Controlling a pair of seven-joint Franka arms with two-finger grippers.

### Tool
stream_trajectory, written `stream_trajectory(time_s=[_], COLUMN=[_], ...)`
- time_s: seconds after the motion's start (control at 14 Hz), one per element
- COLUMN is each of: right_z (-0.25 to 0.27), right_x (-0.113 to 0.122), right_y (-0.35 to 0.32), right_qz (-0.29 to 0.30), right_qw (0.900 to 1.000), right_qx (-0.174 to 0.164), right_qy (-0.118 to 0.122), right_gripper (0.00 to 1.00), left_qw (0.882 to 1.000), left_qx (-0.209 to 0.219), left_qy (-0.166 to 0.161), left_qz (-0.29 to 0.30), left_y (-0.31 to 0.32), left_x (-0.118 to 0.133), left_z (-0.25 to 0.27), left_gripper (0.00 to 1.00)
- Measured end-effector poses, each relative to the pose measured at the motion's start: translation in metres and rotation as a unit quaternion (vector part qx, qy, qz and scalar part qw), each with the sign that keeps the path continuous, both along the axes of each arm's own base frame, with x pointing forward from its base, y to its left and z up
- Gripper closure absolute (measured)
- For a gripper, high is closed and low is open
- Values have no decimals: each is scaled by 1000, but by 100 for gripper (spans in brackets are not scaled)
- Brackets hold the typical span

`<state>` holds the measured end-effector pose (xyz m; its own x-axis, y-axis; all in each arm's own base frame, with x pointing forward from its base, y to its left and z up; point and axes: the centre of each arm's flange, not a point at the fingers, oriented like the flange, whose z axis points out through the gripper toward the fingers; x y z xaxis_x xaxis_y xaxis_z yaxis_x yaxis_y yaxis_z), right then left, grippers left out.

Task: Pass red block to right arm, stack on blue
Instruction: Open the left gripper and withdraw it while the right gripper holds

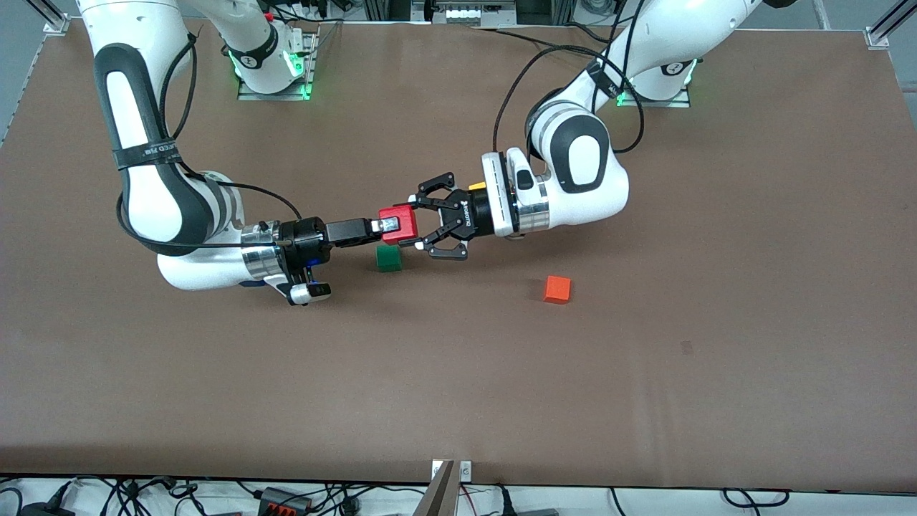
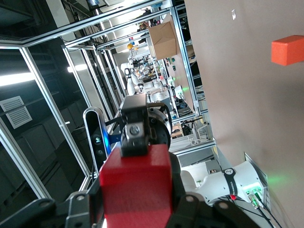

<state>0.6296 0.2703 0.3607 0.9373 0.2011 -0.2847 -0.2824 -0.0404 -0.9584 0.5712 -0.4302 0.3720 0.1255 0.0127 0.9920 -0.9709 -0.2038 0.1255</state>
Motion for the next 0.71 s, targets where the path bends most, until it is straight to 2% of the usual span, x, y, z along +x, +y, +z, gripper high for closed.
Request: stream_trajectory(time_s=[0.21,0.28,0.43,0.71], right_z=[0,0,-2,-6], right_x=[0,0,1,3], right_y=[0,0,-5,-47], right_qz=[0,1,8,46], right_qw=[1000,1000,1000,991], right_qx=[0,-2,-21,-117], right_qy=[0,-1,-8,-42], right_gripper=[44,44,44,44], left_qw=[1000,1000,1000,1000], left_qx=[-3,-4,-8,5], left_qy=[-4,-3,3,-3], left_qz=[5,9,13,-8], left_y=[5,8,13,34], left_x=[6,9,13,27], left_z=[5,7,11,20], left_gripper=[4,0,0,0])
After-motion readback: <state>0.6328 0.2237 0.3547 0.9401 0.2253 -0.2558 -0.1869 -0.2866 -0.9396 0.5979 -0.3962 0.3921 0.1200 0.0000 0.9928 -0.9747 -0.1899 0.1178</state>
